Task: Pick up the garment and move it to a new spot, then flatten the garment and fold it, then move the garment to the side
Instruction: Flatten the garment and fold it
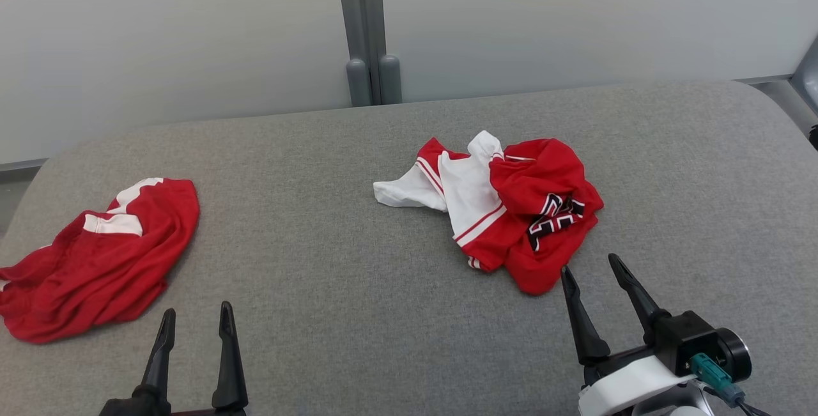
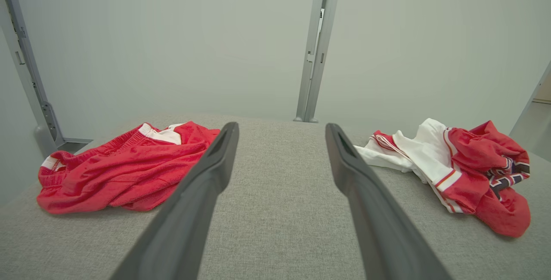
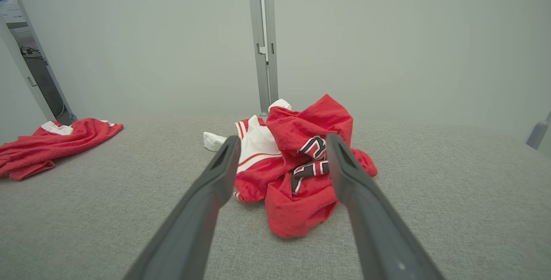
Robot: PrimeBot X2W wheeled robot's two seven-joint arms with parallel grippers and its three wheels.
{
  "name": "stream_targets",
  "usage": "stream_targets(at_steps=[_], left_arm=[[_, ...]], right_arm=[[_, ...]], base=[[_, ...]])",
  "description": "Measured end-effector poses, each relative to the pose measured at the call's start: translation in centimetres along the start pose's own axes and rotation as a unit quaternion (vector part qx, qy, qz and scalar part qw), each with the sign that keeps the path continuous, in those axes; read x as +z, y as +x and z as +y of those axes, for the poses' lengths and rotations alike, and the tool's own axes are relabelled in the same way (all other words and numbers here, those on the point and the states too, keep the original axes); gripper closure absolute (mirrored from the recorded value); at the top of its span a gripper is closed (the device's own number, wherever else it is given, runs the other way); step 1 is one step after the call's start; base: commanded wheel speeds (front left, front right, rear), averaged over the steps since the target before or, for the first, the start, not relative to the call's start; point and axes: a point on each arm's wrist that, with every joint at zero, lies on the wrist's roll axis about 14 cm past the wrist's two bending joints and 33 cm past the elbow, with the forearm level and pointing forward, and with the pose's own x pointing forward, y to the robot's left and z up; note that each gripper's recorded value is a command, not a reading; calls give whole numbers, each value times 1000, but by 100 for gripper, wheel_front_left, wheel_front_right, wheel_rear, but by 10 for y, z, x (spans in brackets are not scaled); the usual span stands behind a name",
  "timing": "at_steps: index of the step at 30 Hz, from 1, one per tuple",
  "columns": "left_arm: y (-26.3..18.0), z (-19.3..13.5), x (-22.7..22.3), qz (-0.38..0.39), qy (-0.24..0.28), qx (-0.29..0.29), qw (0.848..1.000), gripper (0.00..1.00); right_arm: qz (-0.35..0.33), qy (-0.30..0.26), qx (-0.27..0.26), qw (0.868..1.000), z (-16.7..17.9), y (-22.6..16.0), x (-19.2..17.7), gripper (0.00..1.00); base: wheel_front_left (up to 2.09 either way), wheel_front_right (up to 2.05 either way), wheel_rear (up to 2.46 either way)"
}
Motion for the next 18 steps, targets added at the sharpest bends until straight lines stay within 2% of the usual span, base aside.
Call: stream_targets(at_steps=[18], left_arm=[[0,-5,-3,5,14,-6,1000,0]], right_arm=[[-1,2,-3,1000,-2,1,0,0]], base=[[0,0,0]])
